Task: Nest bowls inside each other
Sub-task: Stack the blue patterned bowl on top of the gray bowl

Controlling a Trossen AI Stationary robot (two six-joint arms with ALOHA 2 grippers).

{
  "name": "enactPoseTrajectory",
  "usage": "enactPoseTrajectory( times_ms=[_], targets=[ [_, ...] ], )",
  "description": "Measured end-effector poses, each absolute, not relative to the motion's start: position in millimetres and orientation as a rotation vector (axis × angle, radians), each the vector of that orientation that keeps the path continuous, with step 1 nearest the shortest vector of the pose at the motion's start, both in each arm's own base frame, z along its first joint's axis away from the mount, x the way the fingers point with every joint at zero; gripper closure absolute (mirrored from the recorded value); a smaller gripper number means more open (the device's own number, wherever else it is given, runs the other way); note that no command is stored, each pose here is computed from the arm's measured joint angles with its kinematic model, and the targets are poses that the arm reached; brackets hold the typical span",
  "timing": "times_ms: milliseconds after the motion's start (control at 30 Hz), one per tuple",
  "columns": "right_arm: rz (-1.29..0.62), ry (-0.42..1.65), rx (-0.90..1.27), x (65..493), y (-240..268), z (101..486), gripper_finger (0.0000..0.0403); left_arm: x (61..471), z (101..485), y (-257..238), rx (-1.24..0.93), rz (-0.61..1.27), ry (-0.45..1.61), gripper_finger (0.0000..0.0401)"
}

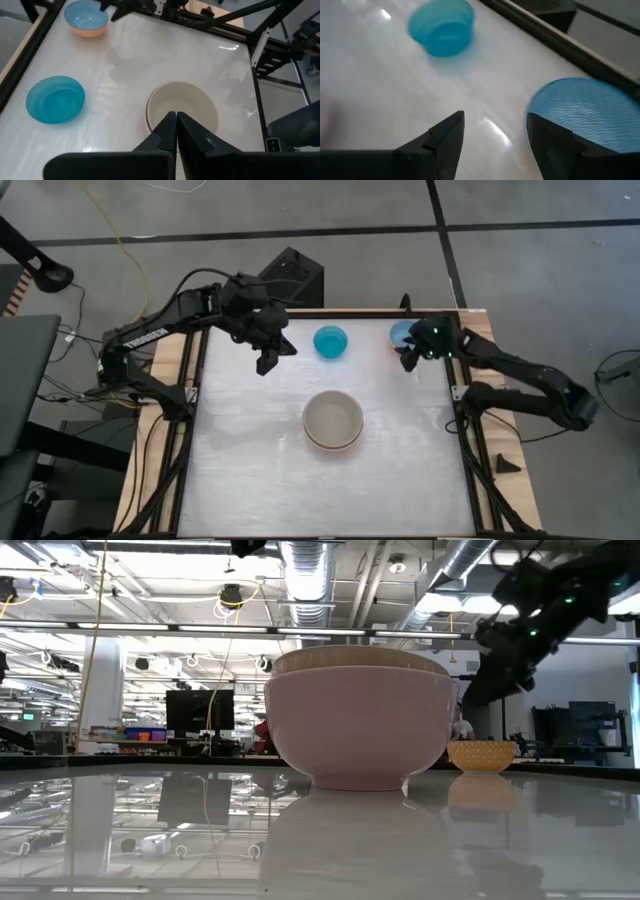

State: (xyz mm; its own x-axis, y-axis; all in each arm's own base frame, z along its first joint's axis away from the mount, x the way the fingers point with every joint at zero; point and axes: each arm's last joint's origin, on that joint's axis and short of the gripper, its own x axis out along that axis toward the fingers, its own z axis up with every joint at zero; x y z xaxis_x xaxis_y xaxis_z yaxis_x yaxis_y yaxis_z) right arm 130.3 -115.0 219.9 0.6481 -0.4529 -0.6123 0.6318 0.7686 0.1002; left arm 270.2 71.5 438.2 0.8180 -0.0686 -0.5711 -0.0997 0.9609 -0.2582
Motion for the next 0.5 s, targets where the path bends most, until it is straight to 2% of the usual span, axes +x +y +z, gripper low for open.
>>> enactPoseTrajectory(
  times_ms=[200, 500],
  targets=[
    [-0.602, 0.834, 0.334, 138.1, -138.9, 209.9, 0.0163, 269.8, 437.6, 72.2, -0.277, 0.043, 0.622, 0.0401],
    [-0.556, 1.031, 0.401, 158.8, -161.3, 176.5, 0.0165, 269.5, 437.3, 72.4, -0.289, 0.06, 0.626, 0.0401]
  ],
)
